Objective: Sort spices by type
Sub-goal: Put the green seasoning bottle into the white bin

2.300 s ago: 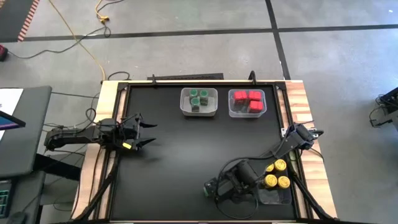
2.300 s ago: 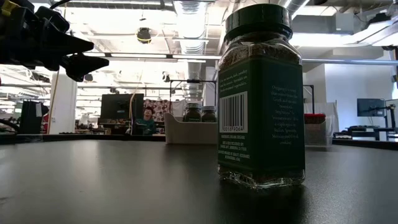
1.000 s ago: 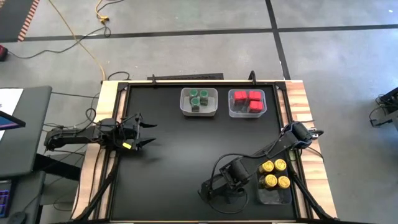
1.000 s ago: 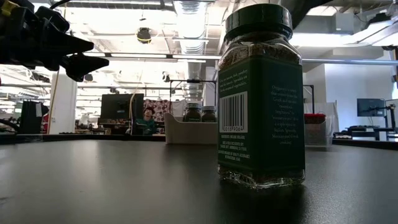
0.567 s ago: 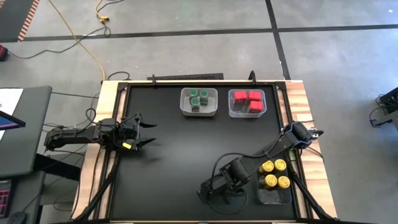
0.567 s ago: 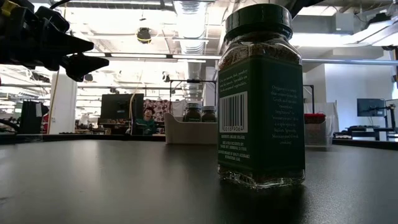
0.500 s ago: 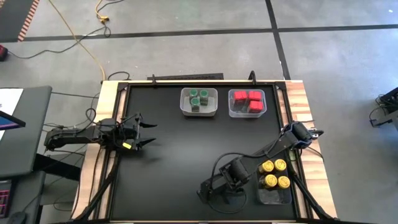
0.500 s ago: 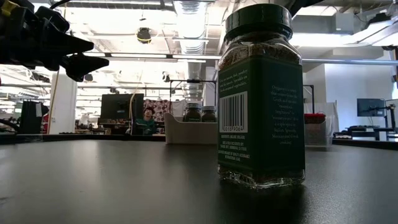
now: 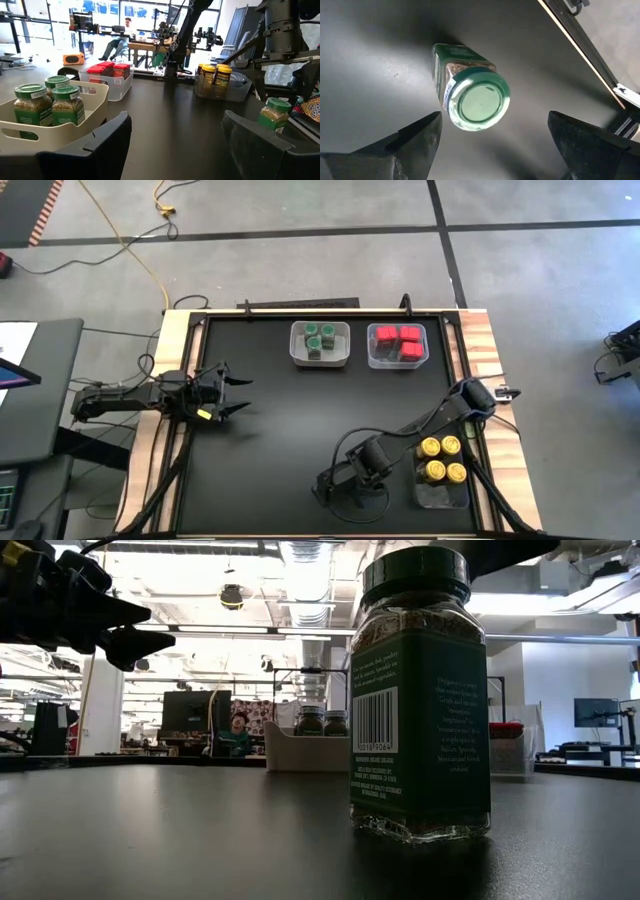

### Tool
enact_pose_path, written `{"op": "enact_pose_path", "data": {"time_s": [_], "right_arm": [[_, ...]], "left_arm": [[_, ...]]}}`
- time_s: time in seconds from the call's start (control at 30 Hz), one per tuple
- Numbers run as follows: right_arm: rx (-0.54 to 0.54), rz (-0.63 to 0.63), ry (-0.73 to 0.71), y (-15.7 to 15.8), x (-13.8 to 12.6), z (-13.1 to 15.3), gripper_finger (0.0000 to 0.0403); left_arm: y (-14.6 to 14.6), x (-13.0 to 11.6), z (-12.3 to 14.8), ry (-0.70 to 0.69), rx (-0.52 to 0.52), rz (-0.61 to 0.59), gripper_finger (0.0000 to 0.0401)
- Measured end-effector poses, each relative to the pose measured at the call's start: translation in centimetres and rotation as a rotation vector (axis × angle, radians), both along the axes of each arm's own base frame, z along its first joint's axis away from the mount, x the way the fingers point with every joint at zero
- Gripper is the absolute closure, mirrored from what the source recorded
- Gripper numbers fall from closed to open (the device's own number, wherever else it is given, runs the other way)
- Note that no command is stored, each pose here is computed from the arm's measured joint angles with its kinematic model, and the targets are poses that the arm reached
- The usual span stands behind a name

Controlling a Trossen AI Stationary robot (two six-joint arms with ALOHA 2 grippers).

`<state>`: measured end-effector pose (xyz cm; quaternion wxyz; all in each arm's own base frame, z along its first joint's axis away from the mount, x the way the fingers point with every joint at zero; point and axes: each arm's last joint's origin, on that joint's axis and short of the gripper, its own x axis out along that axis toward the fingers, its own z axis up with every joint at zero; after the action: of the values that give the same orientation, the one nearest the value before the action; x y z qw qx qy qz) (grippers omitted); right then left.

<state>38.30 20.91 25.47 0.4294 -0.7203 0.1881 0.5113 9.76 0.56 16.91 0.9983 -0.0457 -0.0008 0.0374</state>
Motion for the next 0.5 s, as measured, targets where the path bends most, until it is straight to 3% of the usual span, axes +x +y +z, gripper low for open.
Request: {"op": "enact_pose_path", "data": {"time_s": [0.5], "right_arm": [[0.015,-0.035,0.02,0.4,-0.33,-0.08,0.0003]], "left_arm": [[0.0,0.0,0.01,-0.001,0.0,0.0,0.0104]]}}
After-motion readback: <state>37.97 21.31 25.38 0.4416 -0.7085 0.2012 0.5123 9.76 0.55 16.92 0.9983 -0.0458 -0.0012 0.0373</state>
